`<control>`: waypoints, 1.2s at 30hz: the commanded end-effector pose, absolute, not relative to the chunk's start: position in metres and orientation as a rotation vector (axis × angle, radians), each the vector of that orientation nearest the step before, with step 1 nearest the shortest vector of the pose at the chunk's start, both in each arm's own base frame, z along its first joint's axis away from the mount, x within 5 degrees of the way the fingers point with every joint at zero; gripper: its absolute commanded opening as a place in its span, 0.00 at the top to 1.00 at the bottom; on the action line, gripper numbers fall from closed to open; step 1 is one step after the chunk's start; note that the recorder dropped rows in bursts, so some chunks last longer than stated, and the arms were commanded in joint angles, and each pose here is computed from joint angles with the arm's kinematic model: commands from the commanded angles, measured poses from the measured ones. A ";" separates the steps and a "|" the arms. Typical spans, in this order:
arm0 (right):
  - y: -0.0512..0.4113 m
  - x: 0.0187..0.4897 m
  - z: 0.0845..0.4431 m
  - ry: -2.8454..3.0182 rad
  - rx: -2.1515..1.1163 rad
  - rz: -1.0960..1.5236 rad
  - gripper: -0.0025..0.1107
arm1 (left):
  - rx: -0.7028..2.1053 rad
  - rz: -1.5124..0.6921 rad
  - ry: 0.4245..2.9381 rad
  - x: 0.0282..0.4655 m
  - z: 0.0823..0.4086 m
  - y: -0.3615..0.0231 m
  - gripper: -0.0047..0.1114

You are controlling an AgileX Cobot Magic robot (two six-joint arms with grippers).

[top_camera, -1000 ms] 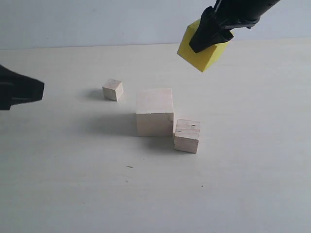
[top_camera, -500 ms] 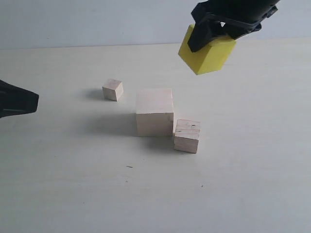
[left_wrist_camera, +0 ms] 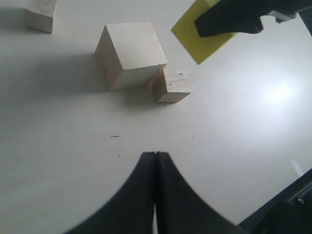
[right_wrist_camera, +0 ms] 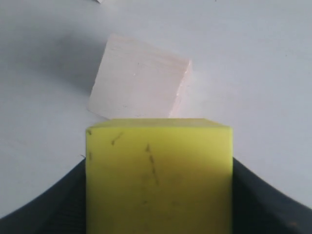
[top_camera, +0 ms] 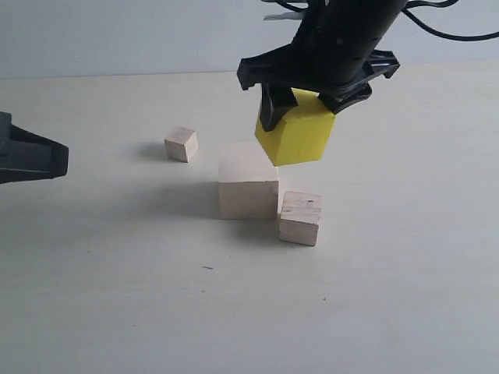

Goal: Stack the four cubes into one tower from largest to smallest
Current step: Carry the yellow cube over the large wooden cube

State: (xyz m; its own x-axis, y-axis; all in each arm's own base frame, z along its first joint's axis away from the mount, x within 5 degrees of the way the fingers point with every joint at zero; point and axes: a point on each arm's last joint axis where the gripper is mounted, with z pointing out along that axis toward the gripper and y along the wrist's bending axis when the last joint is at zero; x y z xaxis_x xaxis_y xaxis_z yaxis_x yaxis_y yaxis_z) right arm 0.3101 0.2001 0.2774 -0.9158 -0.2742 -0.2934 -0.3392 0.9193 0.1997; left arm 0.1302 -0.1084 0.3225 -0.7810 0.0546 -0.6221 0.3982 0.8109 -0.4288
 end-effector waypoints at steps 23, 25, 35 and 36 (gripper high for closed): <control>0.268 0.328 0.292 2.873 -0.251 0.268 0.98 | 0.519 -0.639 2.363 0.128 0.320 -0.105 0.96; 0.272 0.333 0.288 2.884 -0.199 0.274 0.98 | 0.531 -0.636 2.390 0.126 0.318 -0.105 0.96; 0.275 0.350 0.274 2.861 -0.059 0.179 0.98 | 0.556 -0.628 2.421 0.123 0.316 -0.104 0.96; 0.276 0.352 0.268 2.869 -0.062 0.157 0.98 | 0.569 -0.624 2.416 0.123 0.316 -0.104 0.96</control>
